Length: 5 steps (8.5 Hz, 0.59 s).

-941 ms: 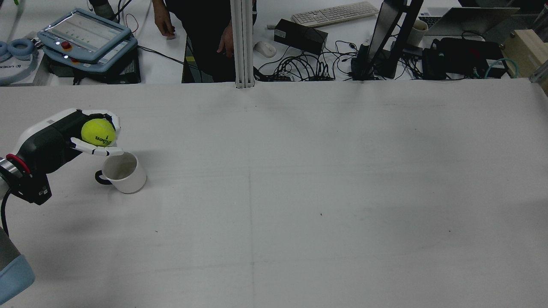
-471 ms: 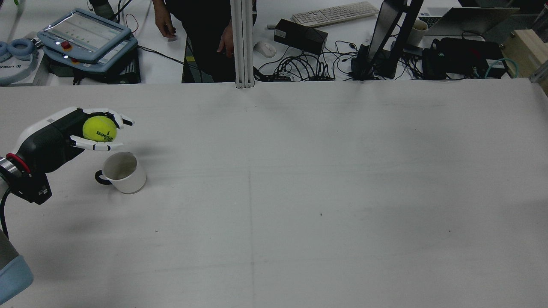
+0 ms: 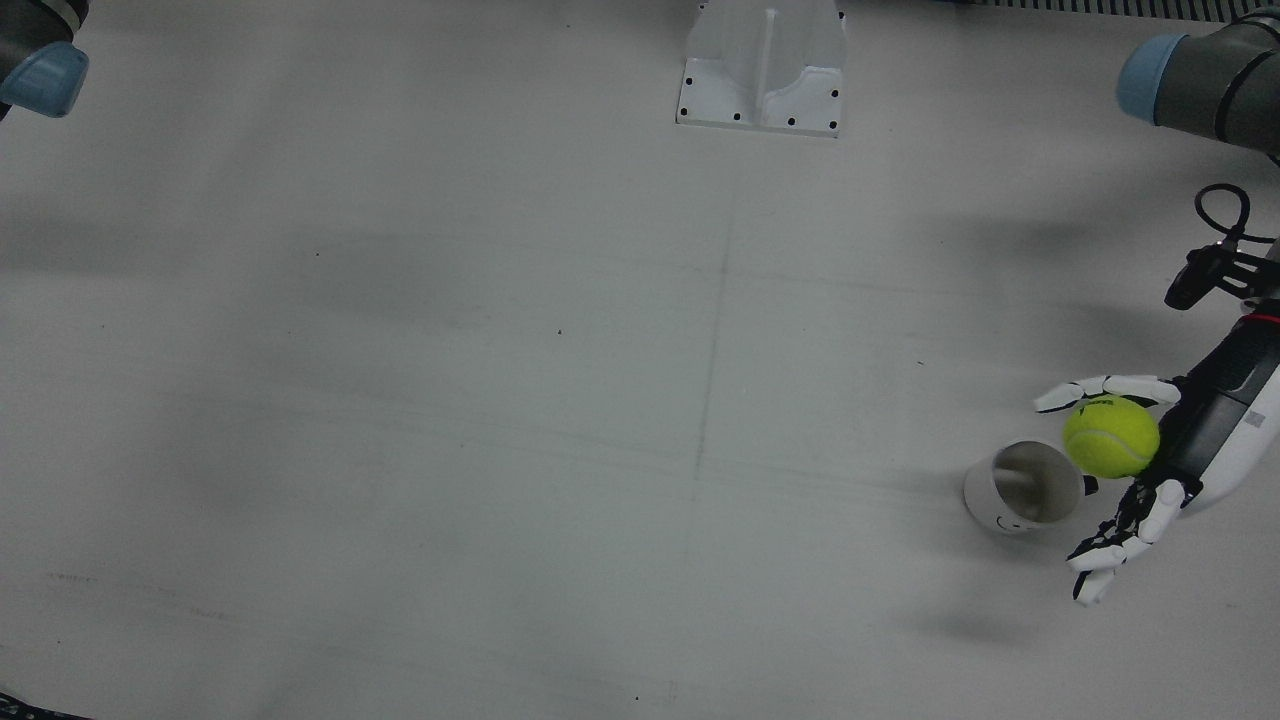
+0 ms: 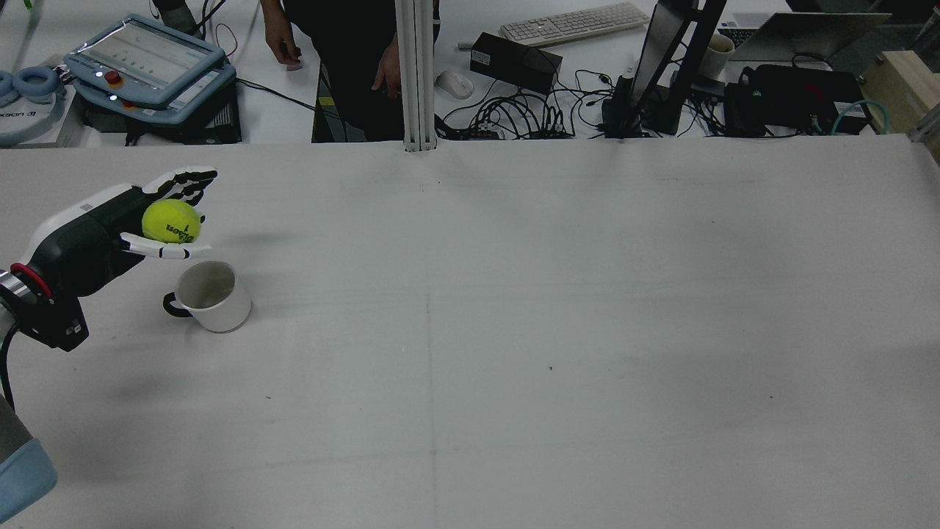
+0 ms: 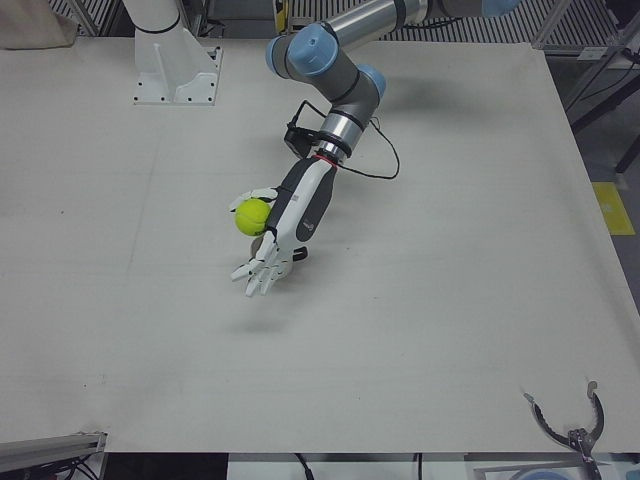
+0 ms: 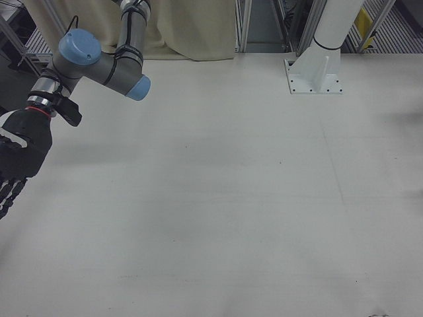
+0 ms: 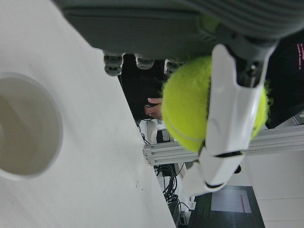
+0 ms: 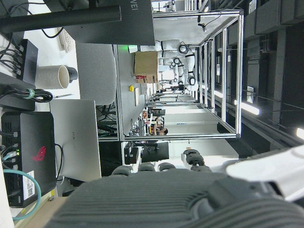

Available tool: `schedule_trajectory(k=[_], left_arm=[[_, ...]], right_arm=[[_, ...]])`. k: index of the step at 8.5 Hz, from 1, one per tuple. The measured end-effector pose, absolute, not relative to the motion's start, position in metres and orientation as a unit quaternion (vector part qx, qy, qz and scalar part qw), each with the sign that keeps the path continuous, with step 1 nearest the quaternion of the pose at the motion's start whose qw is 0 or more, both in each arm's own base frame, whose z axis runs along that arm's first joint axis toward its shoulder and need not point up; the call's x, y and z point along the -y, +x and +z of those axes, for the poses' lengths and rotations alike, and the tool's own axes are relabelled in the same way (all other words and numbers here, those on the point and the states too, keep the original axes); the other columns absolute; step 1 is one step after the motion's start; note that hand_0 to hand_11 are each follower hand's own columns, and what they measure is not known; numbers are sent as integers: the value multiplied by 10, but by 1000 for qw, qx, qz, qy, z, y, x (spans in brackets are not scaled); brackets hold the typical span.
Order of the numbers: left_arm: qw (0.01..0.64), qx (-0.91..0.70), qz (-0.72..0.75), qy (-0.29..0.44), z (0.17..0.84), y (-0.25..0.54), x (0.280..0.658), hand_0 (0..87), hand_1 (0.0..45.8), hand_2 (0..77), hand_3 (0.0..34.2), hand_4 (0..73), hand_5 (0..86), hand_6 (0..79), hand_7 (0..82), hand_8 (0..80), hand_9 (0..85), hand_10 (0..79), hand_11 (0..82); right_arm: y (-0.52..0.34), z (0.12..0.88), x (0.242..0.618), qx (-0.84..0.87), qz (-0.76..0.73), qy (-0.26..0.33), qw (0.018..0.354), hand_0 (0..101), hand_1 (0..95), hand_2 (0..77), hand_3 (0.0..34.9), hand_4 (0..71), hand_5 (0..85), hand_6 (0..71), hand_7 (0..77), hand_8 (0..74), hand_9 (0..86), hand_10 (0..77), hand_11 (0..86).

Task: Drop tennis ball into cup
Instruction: 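Position the left hand with the ball directly over the mug opening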

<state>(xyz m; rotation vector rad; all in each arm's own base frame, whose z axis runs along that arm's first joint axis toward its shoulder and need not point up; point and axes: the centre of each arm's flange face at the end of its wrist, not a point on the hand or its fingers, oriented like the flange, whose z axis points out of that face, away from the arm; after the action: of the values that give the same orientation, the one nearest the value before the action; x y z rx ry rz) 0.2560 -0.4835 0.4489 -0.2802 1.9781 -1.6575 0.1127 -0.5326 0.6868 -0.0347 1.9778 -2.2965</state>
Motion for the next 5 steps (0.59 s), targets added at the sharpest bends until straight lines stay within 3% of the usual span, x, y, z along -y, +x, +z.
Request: schedule_trajectory(k=[1,2,3,5], left_arm=[[269,-734,-615,-104,449,256,484,620,355,213,98,11,311,27,76,5,27,27,93],[270,-734,-615,-104,449,256,484,620,355,213,98,11,311,27,76,5,27,27,93],[270,-734,-615,-104,449,256,483,619,355,213,97,11,191,33,87,5,33,27,93],[269,-734,-615,-104,449,255,484,613,355,213,98,11,436,22,76,5,22,27,93]], right_arm=[[113,687,533,-652,-756,-11,55,0,5,5,0,0,0,0,5,0,0,0,5],[113,687,533,-652,-756,-11,55,0,5,5,0,0,0,0,0,0,0,0,5],[113,687,533,-652,-757,-11,55,0,5,5,0,0,0,0,0,0,0,0,5],[113,687,533,-652,-756,-12,55,0,5,5,0,0,0,0,5,0,0,0,5]])
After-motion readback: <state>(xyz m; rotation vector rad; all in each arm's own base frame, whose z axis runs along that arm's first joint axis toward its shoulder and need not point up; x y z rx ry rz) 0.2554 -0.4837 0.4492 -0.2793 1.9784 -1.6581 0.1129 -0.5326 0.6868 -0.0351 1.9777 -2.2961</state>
